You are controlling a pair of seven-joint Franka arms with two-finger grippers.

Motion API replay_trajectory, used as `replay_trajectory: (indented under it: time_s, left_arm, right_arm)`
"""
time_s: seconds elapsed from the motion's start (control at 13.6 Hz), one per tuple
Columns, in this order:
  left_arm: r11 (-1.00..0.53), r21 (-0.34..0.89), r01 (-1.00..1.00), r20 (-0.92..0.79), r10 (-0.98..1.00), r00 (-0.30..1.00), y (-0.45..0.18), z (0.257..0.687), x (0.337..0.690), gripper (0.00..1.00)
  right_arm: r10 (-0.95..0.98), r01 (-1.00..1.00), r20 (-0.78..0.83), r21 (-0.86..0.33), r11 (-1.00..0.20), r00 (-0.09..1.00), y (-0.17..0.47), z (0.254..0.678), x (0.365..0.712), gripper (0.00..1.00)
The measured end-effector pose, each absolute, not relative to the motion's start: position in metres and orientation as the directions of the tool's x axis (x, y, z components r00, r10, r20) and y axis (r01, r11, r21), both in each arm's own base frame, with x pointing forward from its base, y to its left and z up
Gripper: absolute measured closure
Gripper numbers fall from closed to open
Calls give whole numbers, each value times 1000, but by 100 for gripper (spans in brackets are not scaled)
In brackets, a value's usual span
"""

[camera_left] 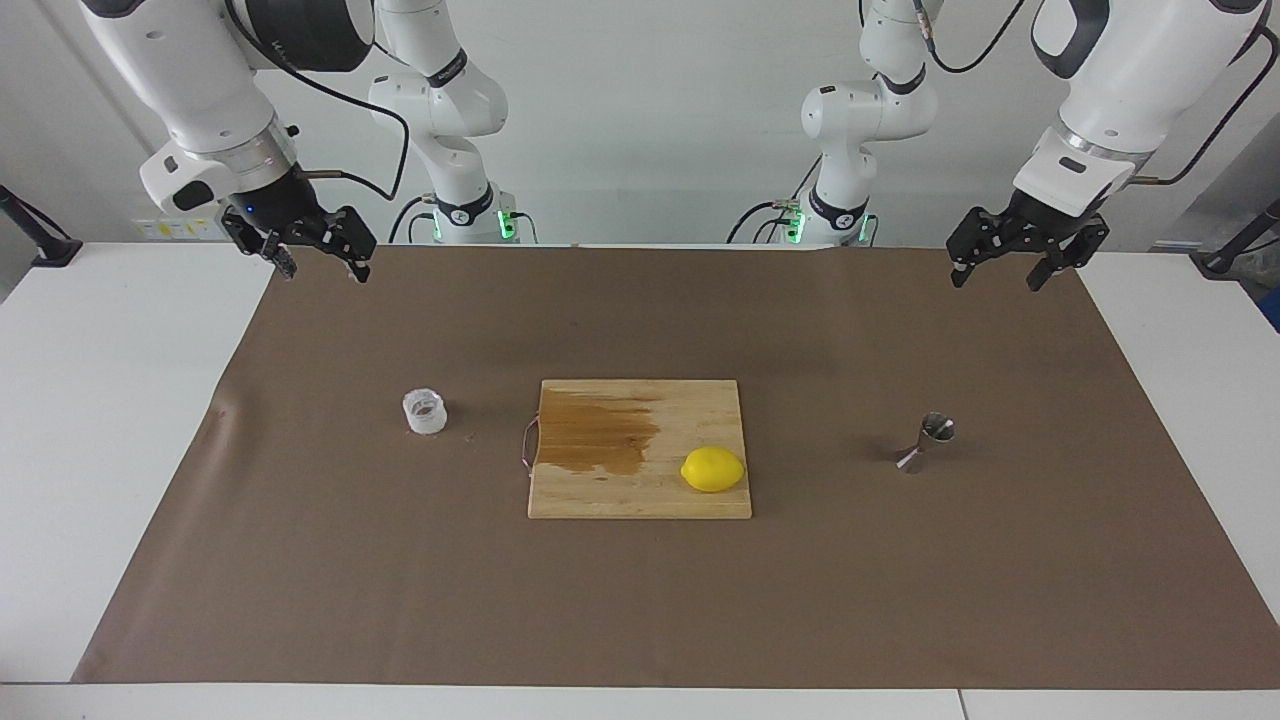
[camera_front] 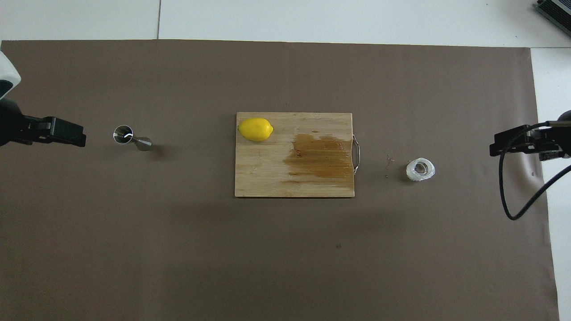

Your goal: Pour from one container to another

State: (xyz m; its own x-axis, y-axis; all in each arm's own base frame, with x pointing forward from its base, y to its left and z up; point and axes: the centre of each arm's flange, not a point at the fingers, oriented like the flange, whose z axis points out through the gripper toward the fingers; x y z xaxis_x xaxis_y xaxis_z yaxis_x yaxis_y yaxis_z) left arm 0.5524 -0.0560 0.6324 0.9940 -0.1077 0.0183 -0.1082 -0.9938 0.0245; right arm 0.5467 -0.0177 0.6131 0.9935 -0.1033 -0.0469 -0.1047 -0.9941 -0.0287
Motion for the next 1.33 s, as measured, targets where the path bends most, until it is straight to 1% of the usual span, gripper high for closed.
replay_trajectory:
  time_s: [0.37,0.52,0.59,0.81,1.11,1.33]
  left_arm:
    - [-994,23,-108,12,-108,994,-53,628,553,0]
    - [-996,26,-90,12,-90,996,-44,615,562,0]
    - [-997,43,-61,7,-60,998,-29,601,569,0]
    - [-984,168,64,-25,61,998,30,541,586,0]
    - [-923,280,265,-77,253,964,68,463,581,0]
    - [-818,343,463,-151,438,886,76,438,575,0]
  right_arm:
    - [-103,-105,-47,-29,-994,994,-18,613,547,0]
    - [-103,-105,-47,-29,-994,994,-18,613,547,0]
    - [-103,-105,-47,-29,-994,994,-18,613,547,0]
    - [-103,-105,-47,-29,-994,994,-18,613,547,0]
    - [-103,-105,-47,-29,-994,994,-18,613,547,0]
    - [-103,-105,-47,-29,-994,994,-18,613,547,0]
